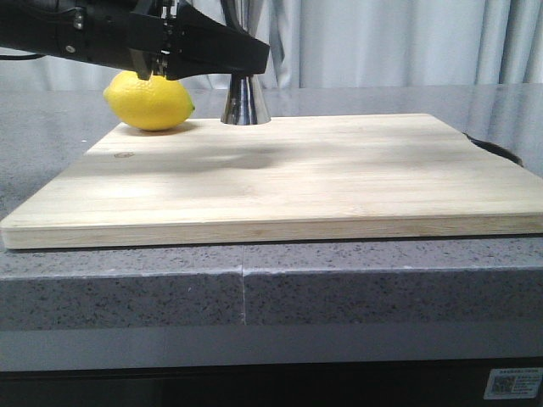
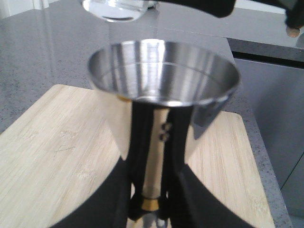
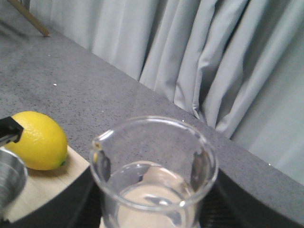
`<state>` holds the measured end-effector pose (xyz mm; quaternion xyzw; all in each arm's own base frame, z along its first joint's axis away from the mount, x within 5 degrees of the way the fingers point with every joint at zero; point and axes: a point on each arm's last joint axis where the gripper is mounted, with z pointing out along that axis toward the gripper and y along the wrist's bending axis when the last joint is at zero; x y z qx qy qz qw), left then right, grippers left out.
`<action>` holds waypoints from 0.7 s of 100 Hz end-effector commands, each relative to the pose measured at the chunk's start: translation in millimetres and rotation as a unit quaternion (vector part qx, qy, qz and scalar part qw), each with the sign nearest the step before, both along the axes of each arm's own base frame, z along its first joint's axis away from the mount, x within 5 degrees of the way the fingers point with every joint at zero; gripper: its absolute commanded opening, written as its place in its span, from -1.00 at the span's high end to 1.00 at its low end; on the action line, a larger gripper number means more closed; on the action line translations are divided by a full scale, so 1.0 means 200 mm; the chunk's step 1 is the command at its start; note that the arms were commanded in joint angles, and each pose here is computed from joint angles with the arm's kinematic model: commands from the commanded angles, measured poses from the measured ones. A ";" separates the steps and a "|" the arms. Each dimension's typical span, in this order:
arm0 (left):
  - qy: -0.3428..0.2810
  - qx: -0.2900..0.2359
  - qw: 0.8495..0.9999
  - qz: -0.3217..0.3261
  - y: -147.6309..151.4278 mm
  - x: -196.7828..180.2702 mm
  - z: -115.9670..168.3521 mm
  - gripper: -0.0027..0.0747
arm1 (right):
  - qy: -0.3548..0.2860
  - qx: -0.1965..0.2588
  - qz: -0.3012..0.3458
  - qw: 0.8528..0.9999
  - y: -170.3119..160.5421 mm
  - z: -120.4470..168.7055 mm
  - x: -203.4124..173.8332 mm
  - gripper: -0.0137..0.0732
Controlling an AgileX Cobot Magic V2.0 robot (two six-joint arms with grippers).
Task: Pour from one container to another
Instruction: 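Carry the beaker with the right gripper above the held jigger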
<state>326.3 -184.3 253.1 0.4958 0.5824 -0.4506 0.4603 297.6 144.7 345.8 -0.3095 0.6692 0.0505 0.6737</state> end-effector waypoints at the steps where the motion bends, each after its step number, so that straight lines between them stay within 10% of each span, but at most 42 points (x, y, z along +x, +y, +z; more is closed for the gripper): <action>1: -0.028 -0.070 0.997 -0.033 -0.01 -0.06 0.19 0.98 | -0.069 0.018 0.022 0.997 0.02 0.17 -0.06 0.19; 70: -0.028 -0.070 0.997 -0.033 -0.01 -0.06 0.19 0.98 | -0.091 -0.044 0.050 0.994 0.10 0.24 -0.09 0.19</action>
